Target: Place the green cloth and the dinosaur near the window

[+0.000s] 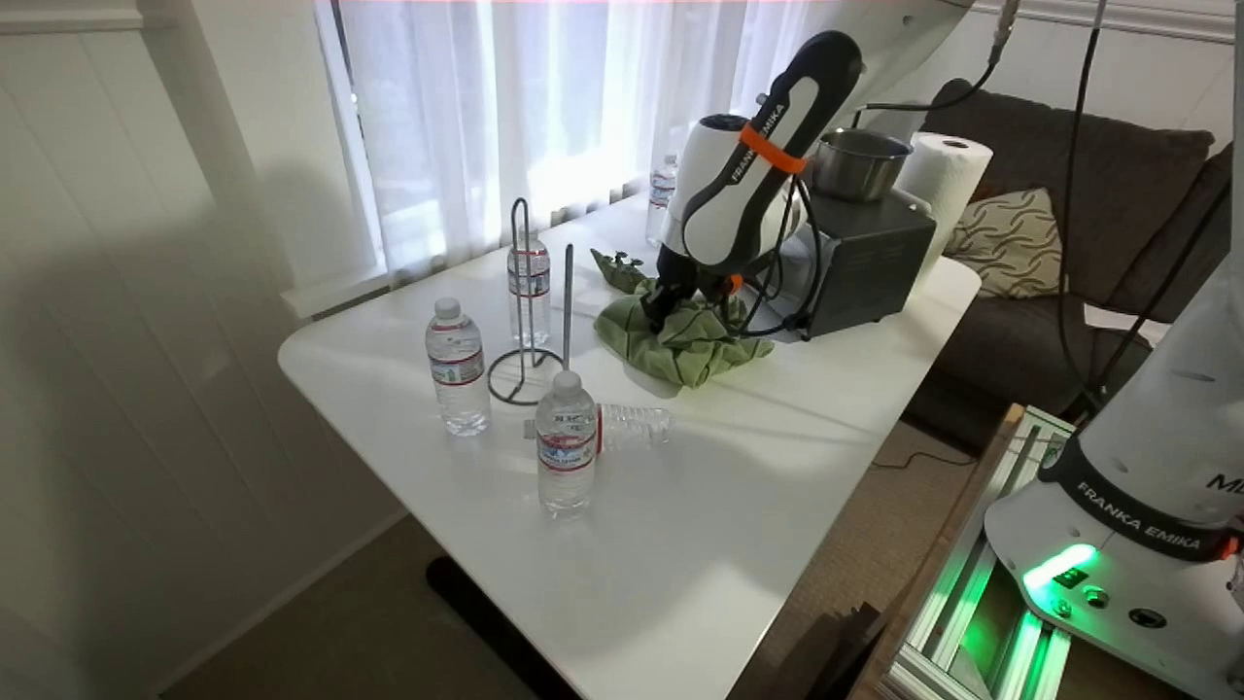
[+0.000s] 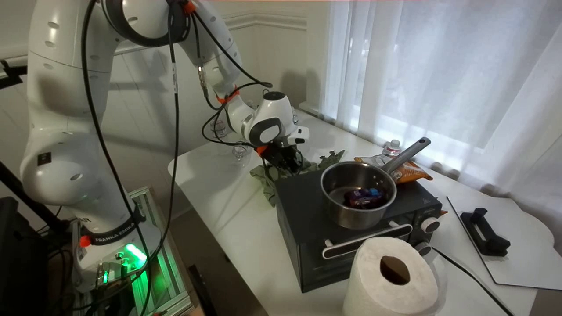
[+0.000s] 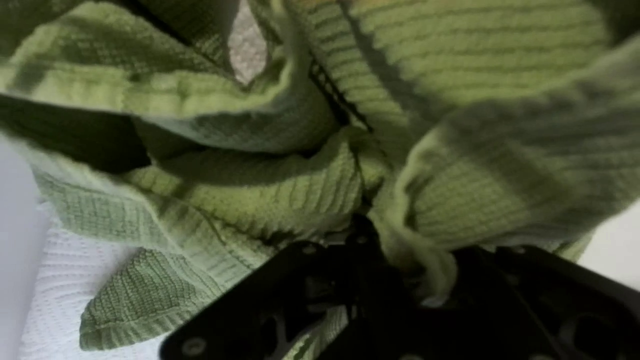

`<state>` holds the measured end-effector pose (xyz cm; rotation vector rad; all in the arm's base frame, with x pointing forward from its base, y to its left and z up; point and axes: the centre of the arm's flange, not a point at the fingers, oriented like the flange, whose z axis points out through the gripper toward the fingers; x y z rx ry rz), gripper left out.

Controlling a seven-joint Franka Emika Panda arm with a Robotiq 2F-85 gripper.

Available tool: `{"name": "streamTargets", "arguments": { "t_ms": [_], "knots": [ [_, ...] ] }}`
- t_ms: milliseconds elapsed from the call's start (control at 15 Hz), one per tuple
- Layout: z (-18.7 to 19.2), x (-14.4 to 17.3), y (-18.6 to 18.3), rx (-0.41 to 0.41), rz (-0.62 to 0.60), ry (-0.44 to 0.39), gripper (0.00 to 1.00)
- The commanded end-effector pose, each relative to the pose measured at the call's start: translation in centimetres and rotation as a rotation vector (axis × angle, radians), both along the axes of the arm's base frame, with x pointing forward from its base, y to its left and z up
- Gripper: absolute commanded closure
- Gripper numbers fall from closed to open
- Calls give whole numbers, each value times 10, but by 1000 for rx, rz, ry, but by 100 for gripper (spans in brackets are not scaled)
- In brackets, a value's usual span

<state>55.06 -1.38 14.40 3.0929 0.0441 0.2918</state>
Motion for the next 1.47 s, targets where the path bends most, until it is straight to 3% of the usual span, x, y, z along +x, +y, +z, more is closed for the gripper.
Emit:
{"name": "streamTargets", "arguments": {
  "t_ms": [0, 600, 1133, 1400],
  "knots": [
    [24, -11, 19, -6, -9, -16, 95],
    [116, 7, 53, 63, -16, -190, 95],
    [186, 25, 57, 229, -86, -451, 95],
    [220, 26, 57, 248, -151, -546, 95]
  ]
}}
